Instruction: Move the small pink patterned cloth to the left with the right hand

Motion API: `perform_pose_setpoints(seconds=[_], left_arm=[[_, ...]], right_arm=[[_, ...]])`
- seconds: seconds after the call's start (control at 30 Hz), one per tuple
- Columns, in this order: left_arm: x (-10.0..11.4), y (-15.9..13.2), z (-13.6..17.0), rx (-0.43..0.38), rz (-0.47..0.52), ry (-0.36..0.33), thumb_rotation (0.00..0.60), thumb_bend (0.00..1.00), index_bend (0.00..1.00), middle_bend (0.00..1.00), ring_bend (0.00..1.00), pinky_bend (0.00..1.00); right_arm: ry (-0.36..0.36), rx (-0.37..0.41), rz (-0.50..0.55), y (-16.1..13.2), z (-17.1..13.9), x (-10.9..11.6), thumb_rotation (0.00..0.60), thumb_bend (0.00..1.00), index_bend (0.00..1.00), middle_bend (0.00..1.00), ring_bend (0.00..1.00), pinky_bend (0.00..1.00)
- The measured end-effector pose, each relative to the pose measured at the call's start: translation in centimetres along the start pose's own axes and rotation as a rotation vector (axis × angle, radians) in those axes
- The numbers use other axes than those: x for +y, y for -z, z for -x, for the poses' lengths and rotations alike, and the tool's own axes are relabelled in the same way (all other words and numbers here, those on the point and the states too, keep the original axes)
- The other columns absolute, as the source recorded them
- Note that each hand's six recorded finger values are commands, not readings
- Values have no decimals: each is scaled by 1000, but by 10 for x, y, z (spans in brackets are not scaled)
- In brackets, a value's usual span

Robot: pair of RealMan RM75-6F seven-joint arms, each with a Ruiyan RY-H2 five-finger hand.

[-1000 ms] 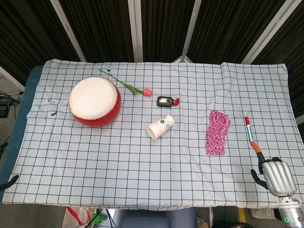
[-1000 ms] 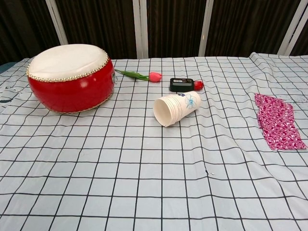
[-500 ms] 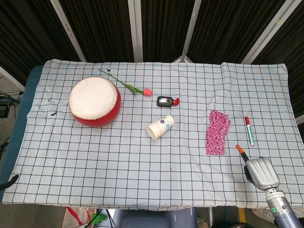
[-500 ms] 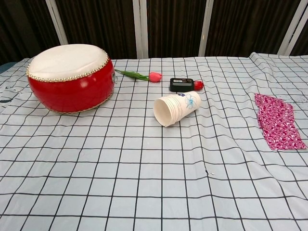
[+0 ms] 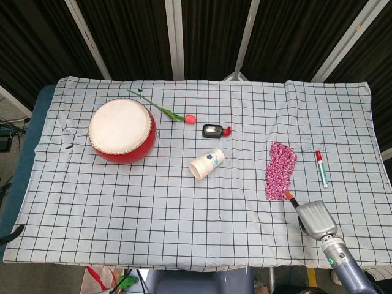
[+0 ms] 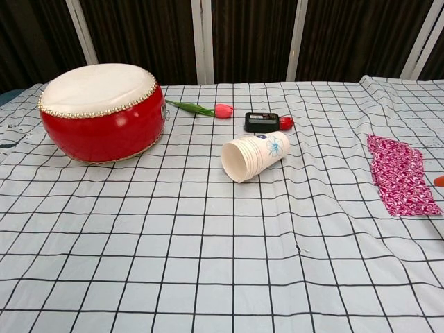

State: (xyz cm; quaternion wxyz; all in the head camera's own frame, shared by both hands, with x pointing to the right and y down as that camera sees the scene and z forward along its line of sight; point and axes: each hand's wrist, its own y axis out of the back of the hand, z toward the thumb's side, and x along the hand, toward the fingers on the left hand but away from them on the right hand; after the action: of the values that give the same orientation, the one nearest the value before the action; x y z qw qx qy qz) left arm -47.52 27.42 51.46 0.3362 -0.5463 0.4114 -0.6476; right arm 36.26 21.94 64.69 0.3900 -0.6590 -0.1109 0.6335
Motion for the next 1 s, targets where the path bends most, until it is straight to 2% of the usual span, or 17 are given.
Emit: perform_pose_setpoints(seconds=[0.5, 1.0], left_arm=[[2, 3, 0, 7, 3, -8, 600, 247, 140, 27, 0, 20], [2, 3, 0, 10, 1, -7, 600, 247, 141, 27, 0, 19]], right_arm=[[-85, 1, -16, -16, 32, -5, 600, 696, 61, 848, 818, 618], [-156, -1, -40, -21, 42, -15, 600, 696, 70, 848, 818, 618]])
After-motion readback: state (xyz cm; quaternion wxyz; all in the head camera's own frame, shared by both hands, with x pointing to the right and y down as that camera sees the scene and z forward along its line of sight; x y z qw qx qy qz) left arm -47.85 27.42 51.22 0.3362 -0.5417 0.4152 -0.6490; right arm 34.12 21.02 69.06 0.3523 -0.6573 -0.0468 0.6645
